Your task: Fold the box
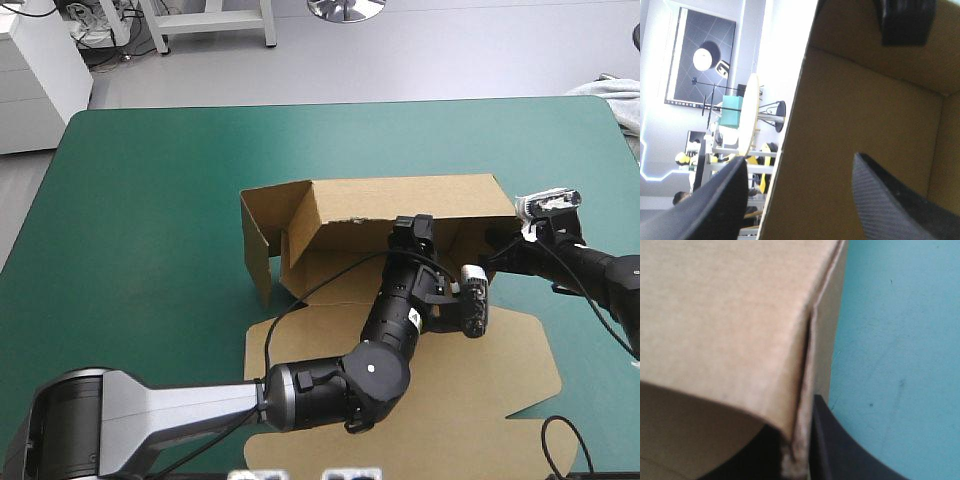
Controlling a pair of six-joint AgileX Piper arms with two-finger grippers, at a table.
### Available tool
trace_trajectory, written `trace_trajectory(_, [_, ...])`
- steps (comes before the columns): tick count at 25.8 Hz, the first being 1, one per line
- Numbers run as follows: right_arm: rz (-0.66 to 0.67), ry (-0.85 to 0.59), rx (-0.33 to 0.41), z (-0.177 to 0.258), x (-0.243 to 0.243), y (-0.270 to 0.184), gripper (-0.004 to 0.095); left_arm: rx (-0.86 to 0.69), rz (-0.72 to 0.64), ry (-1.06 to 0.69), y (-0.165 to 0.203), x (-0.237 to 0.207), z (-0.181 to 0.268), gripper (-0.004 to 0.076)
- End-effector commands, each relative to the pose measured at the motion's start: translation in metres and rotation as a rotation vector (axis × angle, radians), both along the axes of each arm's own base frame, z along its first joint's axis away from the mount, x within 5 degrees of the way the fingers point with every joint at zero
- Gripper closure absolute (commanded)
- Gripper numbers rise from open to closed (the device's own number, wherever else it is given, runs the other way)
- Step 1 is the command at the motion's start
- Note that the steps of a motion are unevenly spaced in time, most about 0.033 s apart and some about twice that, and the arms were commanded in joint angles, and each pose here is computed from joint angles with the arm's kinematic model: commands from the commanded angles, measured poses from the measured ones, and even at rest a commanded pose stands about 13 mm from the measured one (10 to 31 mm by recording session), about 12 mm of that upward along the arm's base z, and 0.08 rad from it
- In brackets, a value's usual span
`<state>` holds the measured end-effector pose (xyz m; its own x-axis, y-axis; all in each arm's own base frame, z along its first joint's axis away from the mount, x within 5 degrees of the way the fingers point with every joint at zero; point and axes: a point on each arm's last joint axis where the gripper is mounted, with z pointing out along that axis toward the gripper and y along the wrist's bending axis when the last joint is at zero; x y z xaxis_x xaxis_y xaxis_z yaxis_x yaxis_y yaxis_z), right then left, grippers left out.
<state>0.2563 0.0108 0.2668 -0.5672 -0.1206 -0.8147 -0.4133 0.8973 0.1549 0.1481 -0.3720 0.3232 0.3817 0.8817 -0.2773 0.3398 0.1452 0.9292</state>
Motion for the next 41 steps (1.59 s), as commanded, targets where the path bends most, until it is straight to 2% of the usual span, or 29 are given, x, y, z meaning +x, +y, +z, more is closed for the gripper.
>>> trace_trajectory(1, [0.035, -0.007, 0.01, 0.007, -0.002, 0.003, 0.0912, -0.129, -0.028, -0.066, 0.009, -0.021, 0.044, 0.0283])
trace_trajectory(5, [0.025, 0.002, 0.004, 0.006, -0.002, 0.002, 0.0912, -0.16, -0.069, -0.071, 0.012, -0.043, 0.056, 0.0307])
trace_trajectory(7, [0.025, 0.003, -0.006, 0.005, -0.002, 0.001, 0.0912, -0.19, -0.088, -0.072, 0.016, -0.051, 0.066, 0.0391])
trace_trajectory(12, [0.025, 0.008, -0.015, 0.005, -0.002, 0.001, 0.0911, -0.284, -0.108, -0.068, 0.036, -0.055, 0.093, 0.0699])
trace_trajectory(13, [0.025, 0.008, -0.015, 0.005, -0.002, 0.001, 0.0911, -0.307, -0.108, -0.063, 0.04, -0.054, 0.098, 0.0736])
trace_trajectory(19, [0.022, 0.03, 0.02, 0.008, -0.002, 0.003, 0.0911, -0.418, -0.109, -0.069, 0.07, -0.039, 0.128, 0.0732])
trace_trajectory(24, [0.02, 0.017, 0.049, 0.028, 0.004, 0.003, 0.0907, -0.557, 0.021, -0.072, 0.109, -0.008, 0.153, 0.0734])
trace_trajectory(27, [0.013, 0.019, 0.033, 0.044, 0.007, 0.002, 0.0907, -0.64, 0.086, -0.081, 0.136, 0.008, 0.167, 0.0734])
trace_trajectory(31, [0.031, 0.016, -0.034, 0.072, 0.012, 0.018, 0.0907, -0.744, 0.173, -0.063, 0.181, 0.027, 0.183, 0.0734])
trace_trajectory(33, [0.024, 0.034, -0.057, 0.085, 0.015, 0.03, 0.0907, -0.795, 0.251, -0.06, 0.206, 0.036, 0.188, 0.0734])
trace_trajectory(35, [0.025, 0.079, -0.046, 0.092, 0.02, 0.044, 0.0907, -0.831, 0.336, -0.06, 0.23, 0.044, 0.191, 0.0734])
trace_trajectory(39, [0.073, 0.262, -0.04, 0.098, 0.04, 0.077, 0.0907, -0.888, 0.587, 0.0, 0.285, 0.073, 0.181, 0.0734])
trace_trajectory(41, [0.066, 0.339, -0.078, 0.095, 0.053, 0.084, 0.0907, -0.918, 0.673, 0.052, 0.308, 0.083, 0.175, 0.0734])
